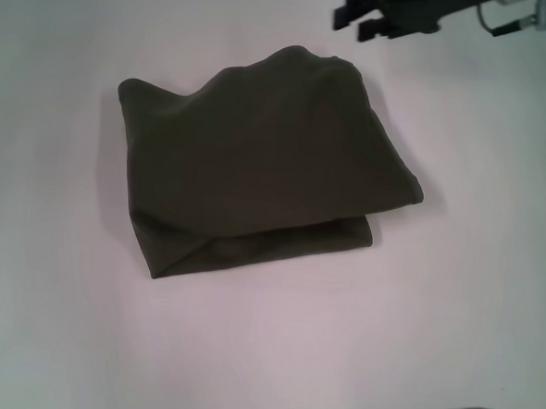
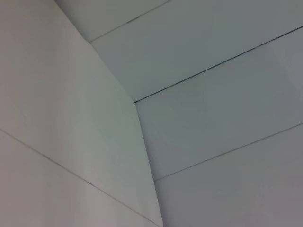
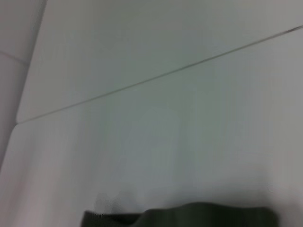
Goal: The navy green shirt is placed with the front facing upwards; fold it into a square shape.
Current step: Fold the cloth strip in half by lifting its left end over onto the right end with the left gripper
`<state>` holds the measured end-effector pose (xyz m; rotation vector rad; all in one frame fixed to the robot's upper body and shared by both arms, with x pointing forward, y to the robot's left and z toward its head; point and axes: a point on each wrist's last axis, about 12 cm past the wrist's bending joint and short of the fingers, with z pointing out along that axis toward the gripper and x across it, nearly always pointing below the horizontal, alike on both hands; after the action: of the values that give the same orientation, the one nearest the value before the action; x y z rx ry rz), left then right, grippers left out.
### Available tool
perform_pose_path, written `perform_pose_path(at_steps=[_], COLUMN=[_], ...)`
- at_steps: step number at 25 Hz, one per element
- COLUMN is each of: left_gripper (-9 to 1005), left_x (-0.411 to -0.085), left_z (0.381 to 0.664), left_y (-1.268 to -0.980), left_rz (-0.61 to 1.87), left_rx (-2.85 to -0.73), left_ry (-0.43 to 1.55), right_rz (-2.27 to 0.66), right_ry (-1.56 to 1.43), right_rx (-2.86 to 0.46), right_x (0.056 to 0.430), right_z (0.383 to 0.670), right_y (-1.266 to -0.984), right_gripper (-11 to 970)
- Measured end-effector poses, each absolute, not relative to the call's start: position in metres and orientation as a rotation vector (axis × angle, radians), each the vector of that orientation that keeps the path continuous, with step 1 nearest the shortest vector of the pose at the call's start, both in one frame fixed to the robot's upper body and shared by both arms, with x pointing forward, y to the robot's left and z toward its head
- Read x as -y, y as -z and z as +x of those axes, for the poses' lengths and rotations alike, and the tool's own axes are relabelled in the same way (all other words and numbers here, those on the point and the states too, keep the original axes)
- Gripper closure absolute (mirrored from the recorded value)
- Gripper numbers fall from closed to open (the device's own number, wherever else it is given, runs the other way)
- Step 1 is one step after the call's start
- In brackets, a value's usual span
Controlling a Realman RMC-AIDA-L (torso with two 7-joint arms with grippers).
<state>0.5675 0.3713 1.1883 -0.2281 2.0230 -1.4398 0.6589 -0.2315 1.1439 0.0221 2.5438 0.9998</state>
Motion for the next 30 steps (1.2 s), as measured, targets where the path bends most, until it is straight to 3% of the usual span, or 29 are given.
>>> perform_pose_path(at_steps=[9, 19, 25, 30], left_gripper=[306, 305, 305, 306], left_x=[-0.366, -0.366, -0.367, -0.366], left_z=[0.568, 0.569, 0.569, 0.571], left_y=[-1.19, -1.188, -1.188, -1.189], left_rz=[-0.166, -0.161, -0.168, -0.17], left_rx=[-2.121, -2.164, -2.159, -2.157], left_ry=[1.433, 1.414, 1.409, 1.403], right_rz=[-0.247, -0.488, -0.421, -0.331], right_ry=[-1.029, -1.257, -1.298, -1.32], right_rx=[-2.61, -2.544, -2.631, -2.664], right_x=[0.197, 0.231, 0.266, 0.293], right_z=[0.652, 0.61, 0.589, 0.575], right_y=[-1.153, -1.153, -1.142, -1.135], right_gripper=[498, 477, 248, 231])
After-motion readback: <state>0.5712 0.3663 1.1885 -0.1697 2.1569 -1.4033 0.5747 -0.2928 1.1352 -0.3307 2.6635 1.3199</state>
